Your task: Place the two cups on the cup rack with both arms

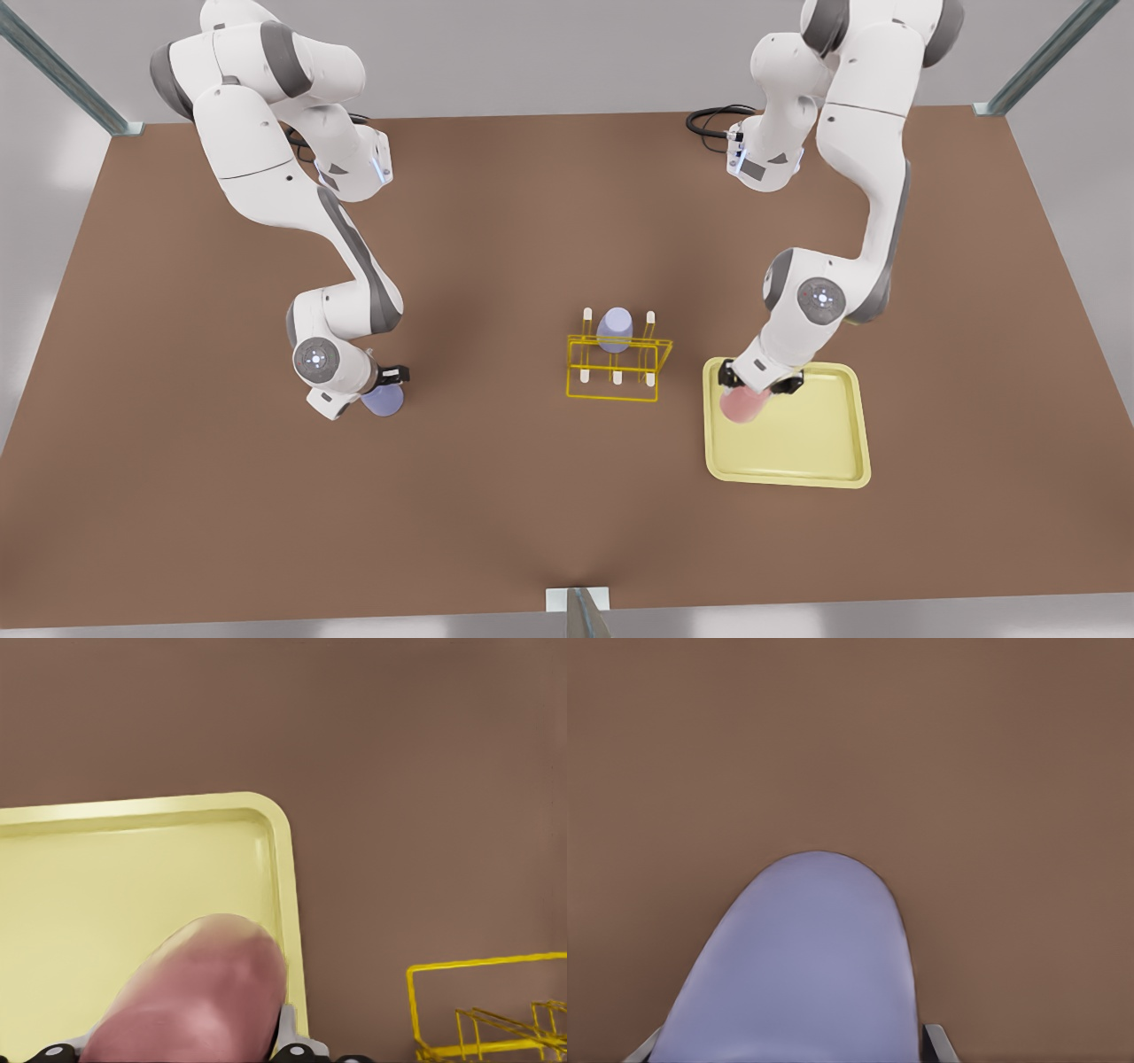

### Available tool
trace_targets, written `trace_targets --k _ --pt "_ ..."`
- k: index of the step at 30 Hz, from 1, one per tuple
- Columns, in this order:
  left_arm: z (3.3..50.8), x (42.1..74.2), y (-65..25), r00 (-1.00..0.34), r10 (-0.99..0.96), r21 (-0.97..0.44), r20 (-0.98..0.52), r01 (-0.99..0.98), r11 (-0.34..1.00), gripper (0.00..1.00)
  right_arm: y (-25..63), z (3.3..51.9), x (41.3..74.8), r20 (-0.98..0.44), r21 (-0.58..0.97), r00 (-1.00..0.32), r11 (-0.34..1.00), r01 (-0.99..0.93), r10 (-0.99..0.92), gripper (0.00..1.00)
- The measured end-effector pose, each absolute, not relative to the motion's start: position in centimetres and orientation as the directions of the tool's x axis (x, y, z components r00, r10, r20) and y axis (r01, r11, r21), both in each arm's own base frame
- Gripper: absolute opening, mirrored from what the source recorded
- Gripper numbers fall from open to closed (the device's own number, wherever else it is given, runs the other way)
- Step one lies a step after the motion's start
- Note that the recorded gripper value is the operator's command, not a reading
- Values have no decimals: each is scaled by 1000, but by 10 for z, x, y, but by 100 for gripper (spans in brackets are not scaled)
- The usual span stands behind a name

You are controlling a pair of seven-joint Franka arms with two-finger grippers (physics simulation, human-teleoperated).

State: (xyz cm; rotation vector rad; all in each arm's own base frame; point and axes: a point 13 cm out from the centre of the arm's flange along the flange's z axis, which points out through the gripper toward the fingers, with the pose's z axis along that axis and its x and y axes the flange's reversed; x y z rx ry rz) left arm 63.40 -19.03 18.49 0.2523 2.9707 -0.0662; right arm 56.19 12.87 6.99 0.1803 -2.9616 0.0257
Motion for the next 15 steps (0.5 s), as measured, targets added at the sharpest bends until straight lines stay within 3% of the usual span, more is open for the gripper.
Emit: trace_targets --k 1,3,6,11,15 --pt "207 644 -205 -971 166 -41 -173 176 984 77 129 70 562 175 -6 -977 993 -122 -119 100" --pt "233 648 -234 -971 174 -62 -164 186 981 77 129 70 561 176 -6 -977 993 -121 -118 89" --pt "271 649 -282 -972 182 -87 -151 197 977 77 129 70 560 176 -6 -977 993 -122 -119 87" --pt "258 586 -349 -975 221 -69 -1 220 973 78 129 73 567 169 -3 -978 993 -121 -119 83" --pt "229 565 -348 -980 173 -32 95 171 985 78 128 79 576 153 0 -981 993 -120 -118 83"
